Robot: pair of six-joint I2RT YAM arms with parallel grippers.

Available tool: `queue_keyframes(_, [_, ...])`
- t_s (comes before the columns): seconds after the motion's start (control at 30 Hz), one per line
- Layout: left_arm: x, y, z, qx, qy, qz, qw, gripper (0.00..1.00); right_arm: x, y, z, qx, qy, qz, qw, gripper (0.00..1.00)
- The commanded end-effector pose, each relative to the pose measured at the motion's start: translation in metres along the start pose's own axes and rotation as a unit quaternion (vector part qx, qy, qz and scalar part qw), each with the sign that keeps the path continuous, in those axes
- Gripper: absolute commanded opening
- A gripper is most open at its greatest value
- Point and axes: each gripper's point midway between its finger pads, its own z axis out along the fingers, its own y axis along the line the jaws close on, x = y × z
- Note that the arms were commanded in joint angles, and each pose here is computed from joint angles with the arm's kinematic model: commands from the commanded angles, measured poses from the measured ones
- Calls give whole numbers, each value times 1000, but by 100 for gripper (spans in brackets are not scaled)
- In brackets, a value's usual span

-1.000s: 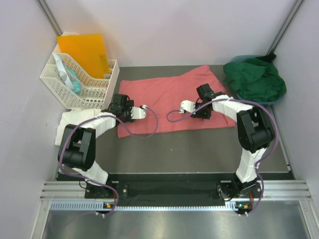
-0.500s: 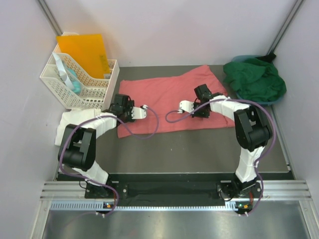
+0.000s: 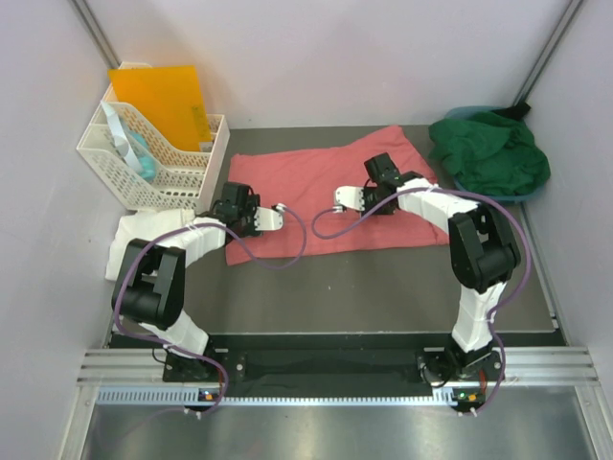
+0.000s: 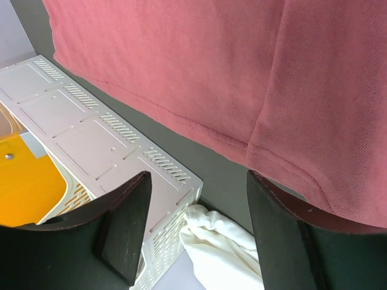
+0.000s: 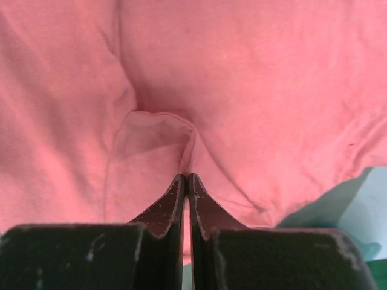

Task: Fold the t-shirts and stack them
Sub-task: Fold the flattened tshirt in 1/3 of the way

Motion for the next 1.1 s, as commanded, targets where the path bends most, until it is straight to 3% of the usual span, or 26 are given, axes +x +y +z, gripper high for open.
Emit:
queue_keyframes(0.0, [-3, 11, -8, -23, -5, -9, 1000, 69, -14, -36, -8, 54, -6, -31, 998, 0])
queue_keyframes(0.57, [-10, 4, 0, -11, -8, -3, 1000, 69, -45, -72, 24, 117, -15, -71, 990, 9])
queue_keyframes(0.77, [-14, 5, 6, -7, -9, 3, 1000, 68, -55, -83, 21, 155, -28, -73, 985, 28])
queue_keyframes(1.07, [-12, 16, 5, -22, 3, -5, 1000, 69, -42, -89, 9, 170, -12, -26, 985, 40])
